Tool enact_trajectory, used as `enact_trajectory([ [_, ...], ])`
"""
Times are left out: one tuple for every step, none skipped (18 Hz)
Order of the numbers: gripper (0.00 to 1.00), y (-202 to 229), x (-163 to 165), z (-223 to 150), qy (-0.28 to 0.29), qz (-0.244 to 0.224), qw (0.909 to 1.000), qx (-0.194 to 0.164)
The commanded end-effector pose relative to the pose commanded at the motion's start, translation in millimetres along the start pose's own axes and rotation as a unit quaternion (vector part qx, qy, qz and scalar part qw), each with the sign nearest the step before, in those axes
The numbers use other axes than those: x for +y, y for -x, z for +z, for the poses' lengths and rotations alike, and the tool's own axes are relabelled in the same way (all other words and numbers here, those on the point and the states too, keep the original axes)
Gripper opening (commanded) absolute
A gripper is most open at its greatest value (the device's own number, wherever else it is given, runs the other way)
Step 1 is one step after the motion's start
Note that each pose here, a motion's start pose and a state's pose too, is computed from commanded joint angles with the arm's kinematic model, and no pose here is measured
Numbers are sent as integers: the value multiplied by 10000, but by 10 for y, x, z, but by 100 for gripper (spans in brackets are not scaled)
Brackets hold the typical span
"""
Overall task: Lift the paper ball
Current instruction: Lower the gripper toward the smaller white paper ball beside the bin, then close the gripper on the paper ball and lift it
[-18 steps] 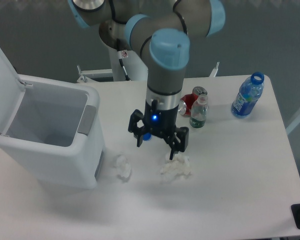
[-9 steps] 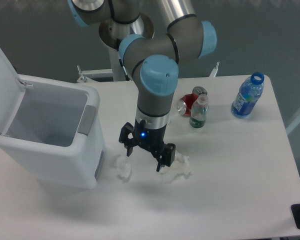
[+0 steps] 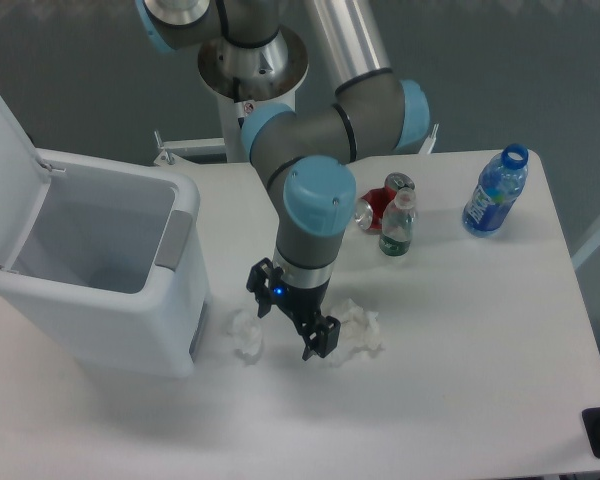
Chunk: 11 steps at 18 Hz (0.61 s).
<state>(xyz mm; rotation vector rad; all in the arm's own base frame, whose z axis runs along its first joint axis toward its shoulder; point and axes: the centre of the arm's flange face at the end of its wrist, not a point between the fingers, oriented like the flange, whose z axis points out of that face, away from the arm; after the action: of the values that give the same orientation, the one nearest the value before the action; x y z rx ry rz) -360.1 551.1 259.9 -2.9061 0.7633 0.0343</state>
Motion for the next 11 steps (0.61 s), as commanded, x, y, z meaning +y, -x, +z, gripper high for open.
enact_trajectory([
  [100,-4,-33,26,69,91,9999,2],
  [100,-17,-45,44,88,113,9999,14],
  [100,-34,-68,73,92,133,9999,39],
  [100,-56,-110,97,94,170,9998,58],
  [100,-72,-130,145,111,189,9997,95],
  [100,-74,-135,196,120,201,9996,133],
  [100,-92,-135,226,136,198,9996,161],
  [100,-121,-165,242,138,234,9995,180],
  [100,-171,-240,265,140,301,9992,202],
  [100,-179,-254,306,148,314,9991,233],
  [100,-176,-246,335,183,313,9990,247],
])
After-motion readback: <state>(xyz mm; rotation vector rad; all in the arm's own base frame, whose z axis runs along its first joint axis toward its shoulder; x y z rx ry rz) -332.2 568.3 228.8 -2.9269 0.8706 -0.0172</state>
